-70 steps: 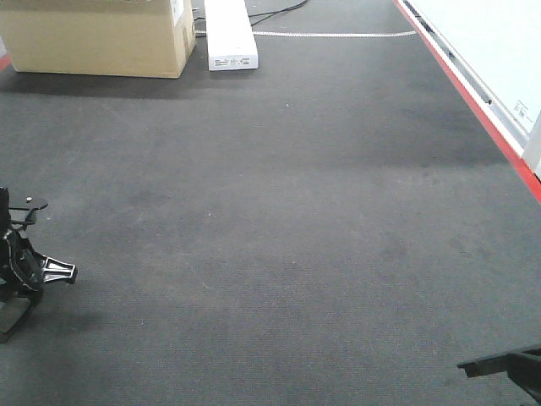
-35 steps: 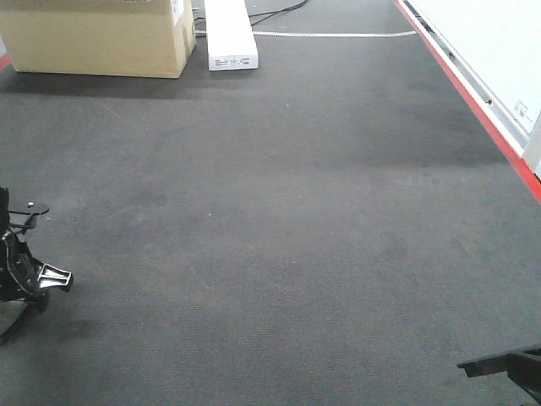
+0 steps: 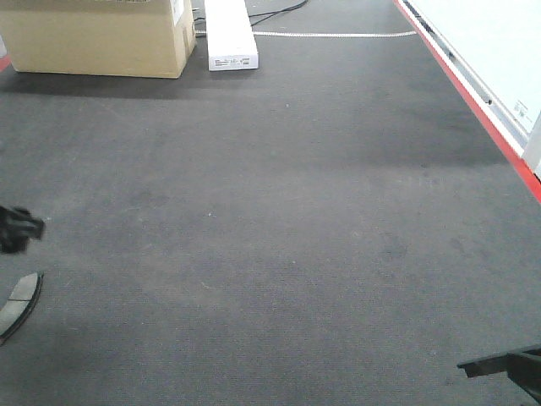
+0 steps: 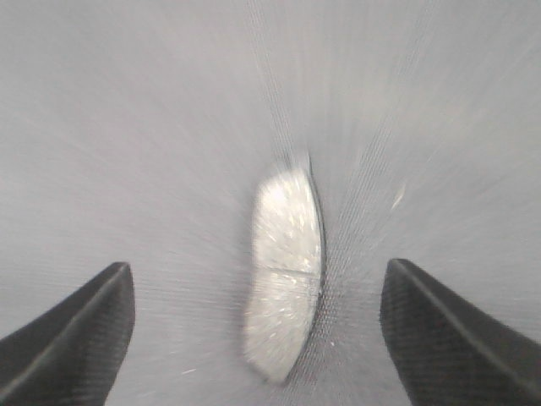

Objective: Move and align brake pads A on conveyor
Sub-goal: 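Open the left gripper and lift it away from the placed pad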

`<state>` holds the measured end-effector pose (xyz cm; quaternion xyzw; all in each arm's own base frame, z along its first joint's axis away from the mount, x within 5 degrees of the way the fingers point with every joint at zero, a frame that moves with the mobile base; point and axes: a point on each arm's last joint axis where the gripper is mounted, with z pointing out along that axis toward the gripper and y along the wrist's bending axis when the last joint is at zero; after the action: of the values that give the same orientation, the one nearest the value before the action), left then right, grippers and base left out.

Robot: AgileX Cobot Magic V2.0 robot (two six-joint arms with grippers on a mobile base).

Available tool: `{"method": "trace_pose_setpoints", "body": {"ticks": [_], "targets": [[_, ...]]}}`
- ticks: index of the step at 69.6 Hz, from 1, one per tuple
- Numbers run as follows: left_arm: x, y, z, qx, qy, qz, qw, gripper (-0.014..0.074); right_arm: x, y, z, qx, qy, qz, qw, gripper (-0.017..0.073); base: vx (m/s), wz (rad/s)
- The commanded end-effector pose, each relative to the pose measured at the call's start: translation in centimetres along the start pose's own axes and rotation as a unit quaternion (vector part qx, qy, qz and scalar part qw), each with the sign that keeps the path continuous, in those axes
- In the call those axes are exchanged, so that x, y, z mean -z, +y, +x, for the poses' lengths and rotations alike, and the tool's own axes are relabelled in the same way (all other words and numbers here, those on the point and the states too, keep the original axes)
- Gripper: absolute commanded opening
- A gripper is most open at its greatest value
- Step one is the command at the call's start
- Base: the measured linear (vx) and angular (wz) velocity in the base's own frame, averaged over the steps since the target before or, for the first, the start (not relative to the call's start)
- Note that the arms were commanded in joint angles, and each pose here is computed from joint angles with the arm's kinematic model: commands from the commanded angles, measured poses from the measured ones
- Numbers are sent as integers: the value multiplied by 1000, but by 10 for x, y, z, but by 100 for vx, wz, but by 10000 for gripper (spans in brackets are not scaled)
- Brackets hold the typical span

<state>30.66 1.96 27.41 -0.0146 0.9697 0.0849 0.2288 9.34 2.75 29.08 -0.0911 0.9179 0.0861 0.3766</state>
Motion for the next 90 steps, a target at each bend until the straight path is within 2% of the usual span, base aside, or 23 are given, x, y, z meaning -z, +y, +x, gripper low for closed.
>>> {"method": "trace_pose_setpoints", "body": {"ticks": [1, 10, 18, 27, 35, 44, 52, 70, 81, 90], "targets": [[54, 8, -4, 16, -95, 2, 995, 577, 6, 0, -13, 6, -48, 1, 999, -12, 0, 0], [107, 14, 8, 38, -178, 15, 983, 575, 6, 0, -13, 6, -48, 1, 999, -12, 0, 0], [154, 20, 25, 58, -255, 28, 965, 556, 6, 0, -13, 6, -48, 1, 999, -12, 0, 0], [190, 24, 45, 70, -311, 37, 947, 513, 6, 0, -13, 6, -48, 1, 999, -12, 0, 0], [212, 27, 64, 74, -337, 36, 938, 459, 6, 0, -13, 6, -48, 1, 999, -12, 0, 0], [232, 30, 90, 67, -363, 30, 929, 388, 6, 0, -13, 6, -48, 1, 999, -12, 0, 0], [236, 30, 117, 66, -383, 29, 921, 328, 6, 0, -13, 6, -48, 1, 999, -12, 0, 0], [224, 24, 180, 78, -393, 51, 915, 288, 6, 0, -13, 6, -48, 1, 999, -12, 0, 0], [217, 22, 209, 80, -389, 54, 916, 288, 6, 0, -13, 6, -48, 1, 999, -12, 0, 0], [212, 21, 222, 70, -383, 49, 920, 288, 6, 0, -13, 6, -48, 1, 999, -12, 0, 0]]}}
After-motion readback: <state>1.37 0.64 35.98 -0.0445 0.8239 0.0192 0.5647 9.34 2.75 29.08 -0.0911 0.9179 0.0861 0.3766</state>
